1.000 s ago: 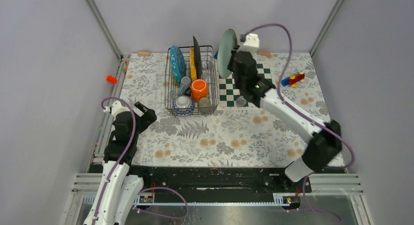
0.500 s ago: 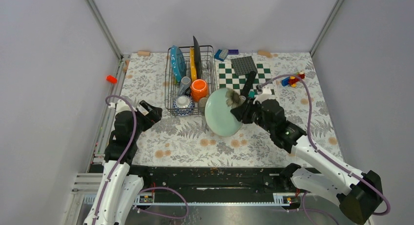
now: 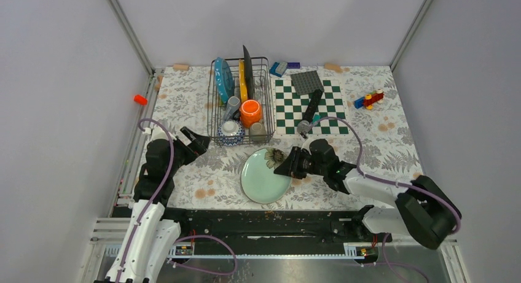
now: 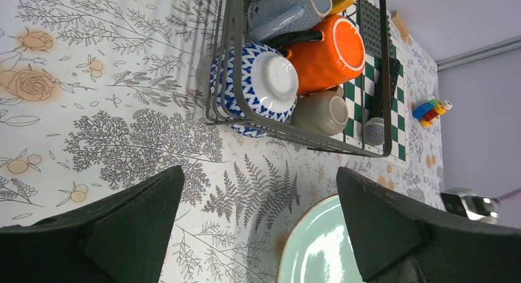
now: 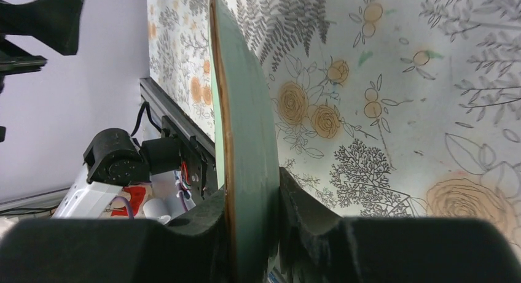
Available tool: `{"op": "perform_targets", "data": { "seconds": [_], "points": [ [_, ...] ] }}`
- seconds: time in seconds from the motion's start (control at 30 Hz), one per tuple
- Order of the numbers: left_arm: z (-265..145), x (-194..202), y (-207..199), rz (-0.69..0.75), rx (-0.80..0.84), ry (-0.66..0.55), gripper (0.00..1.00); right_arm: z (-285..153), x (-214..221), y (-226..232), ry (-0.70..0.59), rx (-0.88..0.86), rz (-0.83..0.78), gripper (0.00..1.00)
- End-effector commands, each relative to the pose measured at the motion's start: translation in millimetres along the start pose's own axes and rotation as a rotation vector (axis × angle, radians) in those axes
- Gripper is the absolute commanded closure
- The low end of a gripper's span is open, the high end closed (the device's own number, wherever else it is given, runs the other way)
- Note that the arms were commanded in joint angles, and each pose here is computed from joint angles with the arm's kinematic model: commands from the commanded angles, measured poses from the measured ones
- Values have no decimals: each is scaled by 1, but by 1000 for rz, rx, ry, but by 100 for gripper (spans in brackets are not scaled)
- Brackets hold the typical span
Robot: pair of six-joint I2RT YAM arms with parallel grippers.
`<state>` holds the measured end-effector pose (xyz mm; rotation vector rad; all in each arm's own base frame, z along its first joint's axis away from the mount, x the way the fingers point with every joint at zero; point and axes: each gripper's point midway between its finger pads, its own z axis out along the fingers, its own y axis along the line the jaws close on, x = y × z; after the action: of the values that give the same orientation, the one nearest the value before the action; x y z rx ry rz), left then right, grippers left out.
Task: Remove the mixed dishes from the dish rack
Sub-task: Place the plate at the center of the board.
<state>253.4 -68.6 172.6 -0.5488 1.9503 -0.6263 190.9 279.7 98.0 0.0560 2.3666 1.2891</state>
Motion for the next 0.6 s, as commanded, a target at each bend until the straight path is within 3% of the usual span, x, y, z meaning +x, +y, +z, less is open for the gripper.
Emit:
{"op": "perform_targets", "data": {
  "seconds": [0.0,0.57],
  "points": [
    [3,-2,-12,1,67,-5,1,11,-19,70,-44,-272,-12,100],
    [-1,-3,-16,14,87,-9,1,80,8,76,-43,-296,64,97]
  ]
}}
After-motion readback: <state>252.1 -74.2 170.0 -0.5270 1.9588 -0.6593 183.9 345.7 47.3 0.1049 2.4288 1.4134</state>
